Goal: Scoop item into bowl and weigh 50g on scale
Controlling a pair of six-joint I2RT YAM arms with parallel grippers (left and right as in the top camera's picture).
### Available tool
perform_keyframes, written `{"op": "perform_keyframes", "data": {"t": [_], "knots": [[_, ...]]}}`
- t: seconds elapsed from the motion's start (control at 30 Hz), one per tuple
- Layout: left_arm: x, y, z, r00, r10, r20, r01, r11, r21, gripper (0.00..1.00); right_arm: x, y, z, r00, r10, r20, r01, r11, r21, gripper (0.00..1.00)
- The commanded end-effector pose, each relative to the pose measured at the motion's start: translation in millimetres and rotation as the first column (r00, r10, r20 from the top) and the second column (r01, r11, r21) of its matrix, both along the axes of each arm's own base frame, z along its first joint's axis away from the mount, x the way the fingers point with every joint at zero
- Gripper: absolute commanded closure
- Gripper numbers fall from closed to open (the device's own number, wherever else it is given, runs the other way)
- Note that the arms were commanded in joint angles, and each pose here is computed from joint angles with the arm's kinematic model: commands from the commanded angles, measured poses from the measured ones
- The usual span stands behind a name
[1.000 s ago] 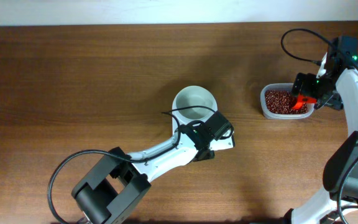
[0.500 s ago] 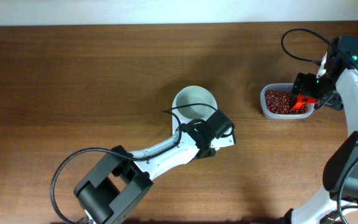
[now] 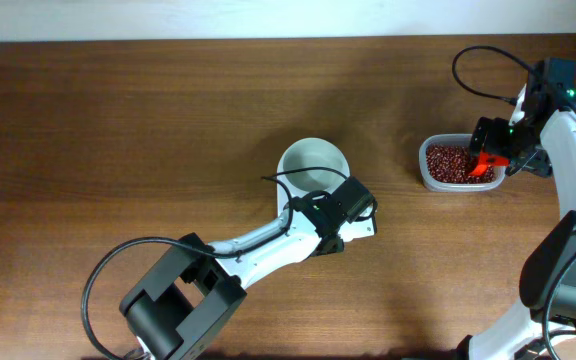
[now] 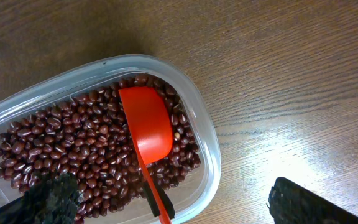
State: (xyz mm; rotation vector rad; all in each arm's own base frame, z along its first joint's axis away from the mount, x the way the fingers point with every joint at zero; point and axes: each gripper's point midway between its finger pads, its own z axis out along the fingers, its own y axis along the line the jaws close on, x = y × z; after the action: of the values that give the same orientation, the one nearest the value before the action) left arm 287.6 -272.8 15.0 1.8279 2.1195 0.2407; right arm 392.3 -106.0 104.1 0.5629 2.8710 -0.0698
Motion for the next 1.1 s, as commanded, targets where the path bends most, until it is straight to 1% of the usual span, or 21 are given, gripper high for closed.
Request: {"op": "perform_keyframes", "data": {"t": [0.0,0.93,1.07], "knots": [[-14,28,-41,0.995,0.012,-0.095,-0.002,0.994,0.107,1.0,5,1,3,1.0,0.003,0.016,-0.003,1.0,0.001,0.01],[-2,32,-48,0.997,0.038,-0.066,-0.031,0.993,0.113,1.0,5,1,3,1.0,0.003,0.016,-0.003,1.0,0.001,0.01],[4,32,-47,0.997,0.048,-0.053,-0.042,0.994,0.103,1.0,5,1,3,1.0,0.003,0.016,-0.003,1.0,0.001,0.01]]}}
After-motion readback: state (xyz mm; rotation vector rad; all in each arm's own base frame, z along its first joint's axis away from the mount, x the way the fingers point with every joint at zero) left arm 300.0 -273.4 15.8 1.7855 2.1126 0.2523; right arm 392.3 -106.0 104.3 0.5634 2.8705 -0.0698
